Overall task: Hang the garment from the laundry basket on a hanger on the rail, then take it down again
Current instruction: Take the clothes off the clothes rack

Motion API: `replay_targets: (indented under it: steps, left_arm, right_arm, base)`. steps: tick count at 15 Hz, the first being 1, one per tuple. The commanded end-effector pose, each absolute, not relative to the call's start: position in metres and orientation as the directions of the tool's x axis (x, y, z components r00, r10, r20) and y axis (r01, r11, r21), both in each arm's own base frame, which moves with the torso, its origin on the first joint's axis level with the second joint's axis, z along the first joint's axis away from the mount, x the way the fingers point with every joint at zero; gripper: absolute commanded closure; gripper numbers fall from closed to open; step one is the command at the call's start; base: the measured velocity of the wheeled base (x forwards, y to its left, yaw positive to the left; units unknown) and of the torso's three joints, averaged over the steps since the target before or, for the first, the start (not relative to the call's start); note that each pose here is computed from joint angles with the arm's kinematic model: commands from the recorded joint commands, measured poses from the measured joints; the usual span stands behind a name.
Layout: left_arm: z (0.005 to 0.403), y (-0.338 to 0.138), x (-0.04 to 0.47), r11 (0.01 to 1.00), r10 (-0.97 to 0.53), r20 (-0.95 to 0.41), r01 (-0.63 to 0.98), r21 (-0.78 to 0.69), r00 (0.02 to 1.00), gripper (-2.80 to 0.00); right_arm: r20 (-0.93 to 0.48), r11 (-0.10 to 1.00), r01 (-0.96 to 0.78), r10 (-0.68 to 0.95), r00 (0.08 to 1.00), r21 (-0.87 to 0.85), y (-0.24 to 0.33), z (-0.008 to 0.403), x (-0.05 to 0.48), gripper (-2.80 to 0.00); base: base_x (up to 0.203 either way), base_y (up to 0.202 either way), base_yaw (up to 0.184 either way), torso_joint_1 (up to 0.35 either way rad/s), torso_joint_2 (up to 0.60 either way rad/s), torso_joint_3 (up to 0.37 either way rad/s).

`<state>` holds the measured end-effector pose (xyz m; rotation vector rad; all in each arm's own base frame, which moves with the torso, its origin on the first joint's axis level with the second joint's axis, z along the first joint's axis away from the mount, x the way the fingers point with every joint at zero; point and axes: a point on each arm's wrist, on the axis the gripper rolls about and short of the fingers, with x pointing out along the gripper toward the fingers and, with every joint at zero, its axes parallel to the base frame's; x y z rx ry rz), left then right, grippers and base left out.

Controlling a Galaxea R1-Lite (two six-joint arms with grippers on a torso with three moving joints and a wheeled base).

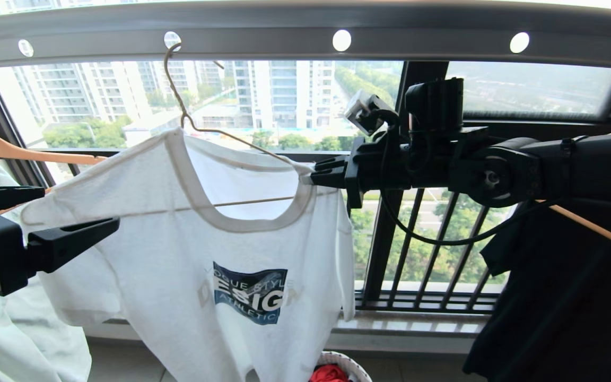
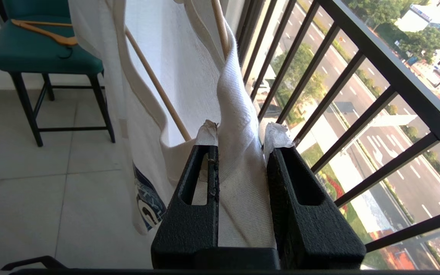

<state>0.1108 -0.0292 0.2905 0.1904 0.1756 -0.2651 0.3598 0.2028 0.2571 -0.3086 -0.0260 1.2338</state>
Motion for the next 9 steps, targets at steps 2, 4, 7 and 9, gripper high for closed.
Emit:
replay_targets:
  steps: [2,4,7,9]
  left_arm:
    - [0.291,-0.030,0.112,0.947,-0.243,-0.197,0.277,0.165,0.950,-2.80]
    - [0.292,-0.029,0.112,0.947,-0.243,-0.195,0.276,0.165,0.950,-2.80]
    - [0.292,-0.029,0.109,0.947,-0.242,-0.189,0.274,0.165,0.952,-2.80]
    - [0.288,-0.027,0.104,0.948,-0.241,-0.193,0.274,0.164,0.951,-2.80]
  right_arm:
    - [-0.149,0.288,-0.926,0.932,0.329,-0.243,0.202,0.256,0.358,-2.80]
    - [-0.157,0.286,-0.928,0.932,0.328,-0.239,0.202,0.253,0.357,-2.80]
    - [-0.158,0.287,-0.928,0.931,0.329,-0.238,0.196,0.258,0.347,-2.80]
    - [-0.155,0.288,-0.927,0.931,0.330,-0.239,0.189,0.265,0.332,-2.80]
  base:
    - [0.000,0.000,0.000,0.000,0.00,0.000]
    - [0.000,0.000,0.000,0.000,0.00,0.000]
    - [0.000,0.000,0.000,0.000,0.00,0.000]
    - [0.000,0.000,0.000,0.000,0.00,0.000]
